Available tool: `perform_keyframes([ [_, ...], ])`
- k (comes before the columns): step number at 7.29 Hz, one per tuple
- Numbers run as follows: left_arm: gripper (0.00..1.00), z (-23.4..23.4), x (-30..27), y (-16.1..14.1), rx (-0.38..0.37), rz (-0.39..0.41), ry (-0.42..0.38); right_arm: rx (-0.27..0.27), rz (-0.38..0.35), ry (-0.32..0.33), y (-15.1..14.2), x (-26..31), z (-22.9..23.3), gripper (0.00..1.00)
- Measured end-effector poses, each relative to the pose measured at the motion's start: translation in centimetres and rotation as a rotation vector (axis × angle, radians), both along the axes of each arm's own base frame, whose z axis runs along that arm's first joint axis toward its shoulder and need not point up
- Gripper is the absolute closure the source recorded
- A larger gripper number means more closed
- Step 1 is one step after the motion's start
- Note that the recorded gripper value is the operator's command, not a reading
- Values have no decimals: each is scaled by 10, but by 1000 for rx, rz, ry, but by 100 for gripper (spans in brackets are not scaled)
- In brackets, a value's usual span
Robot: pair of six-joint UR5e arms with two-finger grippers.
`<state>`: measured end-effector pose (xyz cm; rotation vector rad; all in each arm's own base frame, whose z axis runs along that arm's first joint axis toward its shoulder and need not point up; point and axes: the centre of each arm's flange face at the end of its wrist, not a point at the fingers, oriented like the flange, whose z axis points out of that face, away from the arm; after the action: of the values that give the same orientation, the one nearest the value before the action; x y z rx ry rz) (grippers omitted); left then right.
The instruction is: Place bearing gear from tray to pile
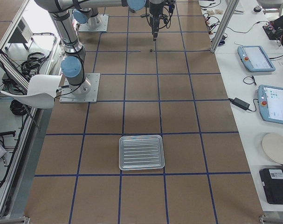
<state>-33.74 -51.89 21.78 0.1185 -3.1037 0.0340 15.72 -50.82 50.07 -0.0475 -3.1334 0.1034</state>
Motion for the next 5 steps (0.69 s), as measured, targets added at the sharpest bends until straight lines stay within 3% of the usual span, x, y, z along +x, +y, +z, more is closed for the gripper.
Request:
perform_keyframes([
  [2,10,-28,-18,5,-7,2,-48,-5,-4,0,-2,0,-2,0],
  [3,19,-38,-21,4,-5,2,-54,-4,-2,0,-2,0,-2,0],
  [5,54,-49,-24,4,-3,11,-52,-10,-1,-2,-3,0,1,0],
])
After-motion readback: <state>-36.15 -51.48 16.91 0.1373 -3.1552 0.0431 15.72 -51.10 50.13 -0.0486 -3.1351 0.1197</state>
